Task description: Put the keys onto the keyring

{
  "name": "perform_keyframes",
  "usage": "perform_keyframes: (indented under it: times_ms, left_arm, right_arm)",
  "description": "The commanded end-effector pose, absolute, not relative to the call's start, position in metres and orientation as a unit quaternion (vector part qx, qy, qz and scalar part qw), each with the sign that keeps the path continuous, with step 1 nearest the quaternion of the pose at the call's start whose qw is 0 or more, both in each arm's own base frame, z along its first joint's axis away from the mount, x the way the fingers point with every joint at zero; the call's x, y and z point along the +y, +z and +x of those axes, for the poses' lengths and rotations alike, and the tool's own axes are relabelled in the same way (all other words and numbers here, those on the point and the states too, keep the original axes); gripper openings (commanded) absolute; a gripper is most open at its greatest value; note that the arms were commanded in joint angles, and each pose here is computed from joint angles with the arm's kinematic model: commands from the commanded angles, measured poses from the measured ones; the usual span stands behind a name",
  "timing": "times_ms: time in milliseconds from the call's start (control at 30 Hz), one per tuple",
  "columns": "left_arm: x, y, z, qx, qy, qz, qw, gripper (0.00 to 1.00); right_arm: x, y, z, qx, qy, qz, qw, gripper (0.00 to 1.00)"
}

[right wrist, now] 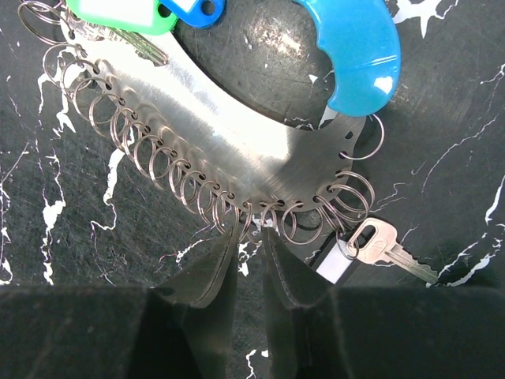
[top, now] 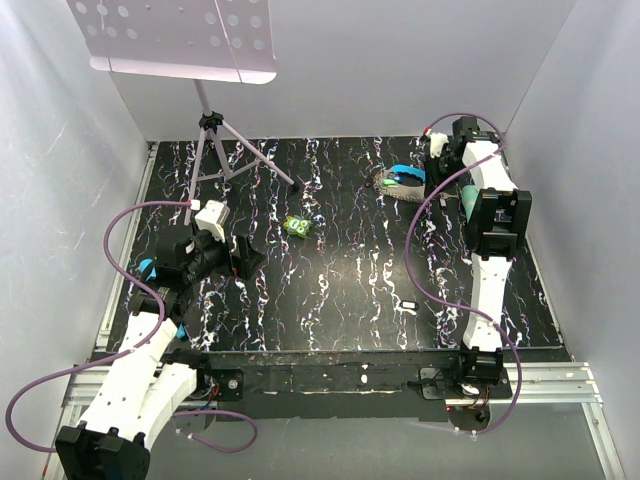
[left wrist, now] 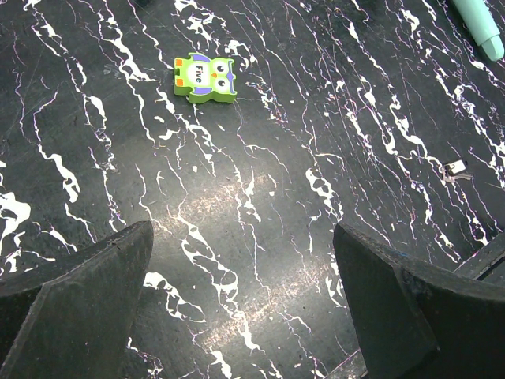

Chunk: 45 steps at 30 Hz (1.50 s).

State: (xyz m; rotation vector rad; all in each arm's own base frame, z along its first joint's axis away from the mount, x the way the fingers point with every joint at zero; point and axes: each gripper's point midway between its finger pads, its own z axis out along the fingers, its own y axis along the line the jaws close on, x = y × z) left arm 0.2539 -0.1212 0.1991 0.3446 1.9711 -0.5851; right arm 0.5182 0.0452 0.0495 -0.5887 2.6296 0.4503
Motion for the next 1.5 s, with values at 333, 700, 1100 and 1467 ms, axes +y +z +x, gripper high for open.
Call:
perform_keyframes:
  times_ms: [333, 700, 1100, 1467]
  left_arm:
    - [-0.12, 0.204, 0.255, 0.81, -0.238, 0.15, 0.515, 0.98]
    - [-0.12, 0.204, 0.256, 0.81, -0.238, 0.15, 0.514, 0.98]
    - [-0.121, 0.206, 0.255, 0.808, -0.239, 0.152, 0.517, 0.98]
    - [-0.121, 0.206, 0.255, 0.808, -0.24, 0.151, 0.516, 0.98]
  right_arm:
    - [0.047, 0.05, 0.523, 0.945, 0.139, -0.22, 0.2, 0.26]
    - [0.061, 0.066, 0.521, 0.934, 0.179, -0.221, 0.215, 0.31]
    - [0.059, 0.089, 0.522, 0.936, 0.185, -0.186, 0.235, 0.36]
    - [0.048, 0.084, 0.522, 0.944, 0.173, -0.155, 0.232, 0.36]
